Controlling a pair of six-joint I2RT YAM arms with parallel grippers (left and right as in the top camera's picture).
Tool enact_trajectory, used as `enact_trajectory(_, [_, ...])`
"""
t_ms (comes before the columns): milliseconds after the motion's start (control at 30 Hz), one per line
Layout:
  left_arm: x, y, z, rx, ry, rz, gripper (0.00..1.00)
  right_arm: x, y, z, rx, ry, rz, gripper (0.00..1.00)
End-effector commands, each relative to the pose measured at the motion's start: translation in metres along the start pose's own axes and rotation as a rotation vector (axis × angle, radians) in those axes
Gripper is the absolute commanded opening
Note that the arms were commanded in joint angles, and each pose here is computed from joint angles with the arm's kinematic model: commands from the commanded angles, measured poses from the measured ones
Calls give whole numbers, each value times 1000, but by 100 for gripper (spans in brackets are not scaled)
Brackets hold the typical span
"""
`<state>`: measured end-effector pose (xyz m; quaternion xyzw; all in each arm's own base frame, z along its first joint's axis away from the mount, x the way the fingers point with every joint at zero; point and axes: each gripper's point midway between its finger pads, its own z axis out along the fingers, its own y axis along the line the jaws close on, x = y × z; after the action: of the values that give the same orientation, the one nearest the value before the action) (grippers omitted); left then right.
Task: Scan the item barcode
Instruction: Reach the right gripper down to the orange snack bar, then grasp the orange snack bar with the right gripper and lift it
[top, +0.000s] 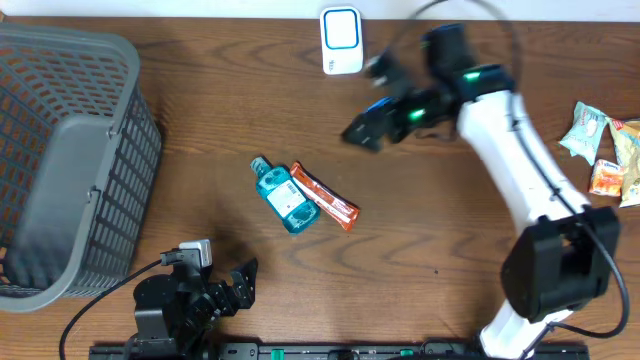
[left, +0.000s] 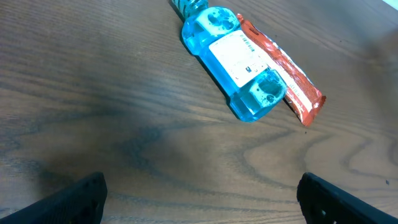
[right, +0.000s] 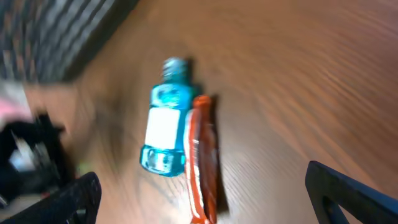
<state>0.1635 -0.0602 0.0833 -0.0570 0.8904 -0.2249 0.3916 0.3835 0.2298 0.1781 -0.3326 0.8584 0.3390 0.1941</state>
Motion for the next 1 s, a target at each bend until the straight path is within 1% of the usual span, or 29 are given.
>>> enact_trajectory(0, [0, 1, -1, -8, 1, -8, 98, 12, 11, 33, -16, 78, -242, 99])
enact_trajectory(167, [0, 1, -1, -8, 1, -8, 98, 25, 19, 75, -75, 141, -255, 99])
enact_trajectory(333, [0, 1, -1, -8, 1, -8, 98, 48, 13, 106, -128, 209, -206, 96])
enact_trajectory(400, [0, 1, -1, -8, 1, -8, 98, 54, 16, 116, -176, 219, -186, 91])
enact_trajectory(433, [0, 1, -1, -8, 1, -8, 98, 57, 16, 120, -185, 227, -181, 86])
enact_trajectory(500, [0, 1, -1, -8, 1, -8, 98, 64, 16, 129, -194, 249, -174, 81])
enact_trajectory(700, [0, 1, -1, -8, 1, -8, 98, 80, 21, 148, -220, 300, -156, 77])
enact_trajectory(767, [0, 1, -1, -8, 1, -8, 98, 84, 24, 155, -227, 313, -162, 70])
enact_trajectory(900, [0, 1, -1, -8, 1, -8, 98, 92, 18, 174, -179, 344, -136, 59])
enact_trajectory(967, [0, 1, -1, -8, 1, -8, 98, 100, 10, 182, -137, 373, -108, 56])
